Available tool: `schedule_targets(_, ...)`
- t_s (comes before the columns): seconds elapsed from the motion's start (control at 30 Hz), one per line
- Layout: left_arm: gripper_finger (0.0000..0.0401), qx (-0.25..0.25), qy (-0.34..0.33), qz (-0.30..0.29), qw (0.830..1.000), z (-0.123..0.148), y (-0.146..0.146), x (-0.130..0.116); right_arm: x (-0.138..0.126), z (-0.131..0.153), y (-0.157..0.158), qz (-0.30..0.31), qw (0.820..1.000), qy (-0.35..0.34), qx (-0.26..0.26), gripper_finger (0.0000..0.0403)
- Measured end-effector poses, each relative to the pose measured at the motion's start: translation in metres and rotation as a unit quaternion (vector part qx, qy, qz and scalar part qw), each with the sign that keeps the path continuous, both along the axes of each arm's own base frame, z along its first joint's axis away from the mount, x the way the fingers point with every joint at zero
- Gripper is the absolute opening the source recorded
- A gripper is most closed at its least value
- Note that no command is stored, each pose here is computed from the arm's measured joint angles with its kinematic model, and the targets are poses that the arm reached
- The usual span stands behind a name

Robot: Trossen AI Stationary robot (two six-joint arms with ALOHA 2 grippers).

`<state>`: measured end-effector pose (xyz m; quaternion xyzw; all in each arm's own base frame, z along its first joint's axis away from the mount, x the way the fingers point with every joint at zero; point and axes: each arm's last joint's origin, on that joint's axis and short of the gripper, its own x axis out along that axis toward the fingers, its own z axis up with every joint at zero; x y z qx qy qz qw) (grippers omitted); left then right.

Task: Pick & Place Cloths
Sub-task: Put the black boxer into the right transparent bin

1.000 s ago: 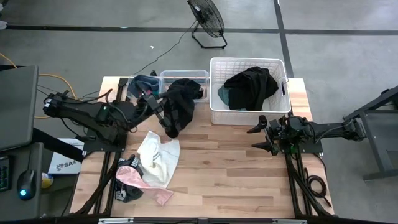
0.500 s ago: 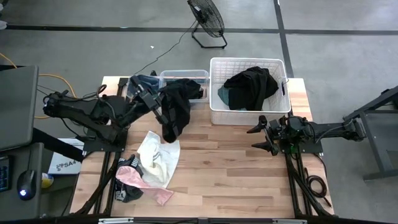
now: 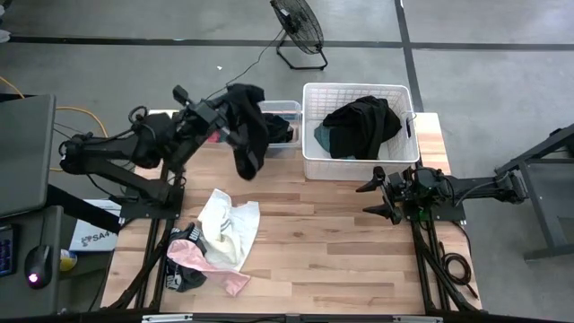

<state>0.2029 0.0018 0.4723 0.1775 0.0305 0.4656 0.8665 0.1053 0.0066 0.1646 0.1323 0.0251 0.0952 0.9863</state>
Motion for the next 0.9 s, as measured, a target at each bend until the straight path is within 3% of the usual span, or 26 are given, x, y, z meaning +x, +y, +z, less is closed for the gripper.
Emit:
schedule_targets(0.2, 0.0, 0.025, -0.031, 0.032, 0.999, 0.007, 0.019, 0.01, 0.0, 0.0, 0.0, 0.0, 1.0, 0.0, 0.0, 0.0318)
schedule_targets(0.33, 0.0, 0.059, -0.001, 0.058, 0.997, 0.011, 0.035, 0.022, 0.0, 0.0, 0.0, 0.0, 1.0, 0.0, 0.0, 0.0318)
schedule_targets(0.57, 0.0, 0.142, 0.12, 0.072, 0.98, 0.019, 0.063, 0.046, 0.0, 0.0, 0.0, 0.0, 1.0, -0.001, 0.0, 0.0318)
schedule_targets(0.73, 0.0, 0.185, 0.218, 0.054, 0.957, 0.01, 0.087, 0.066, 0.0, 0.0, 0.0, 0.0, 1.0, 0.0, 0.0, 0.0318)
schedule_targets(0.9, 0.0, 0.155, 0.236, 0.081, 0.956, -0.004, 0.115, 0.075, 0.0, 0.0, 0.0, 0.0, 1.0, 0.0, 0.0, 0.0318)
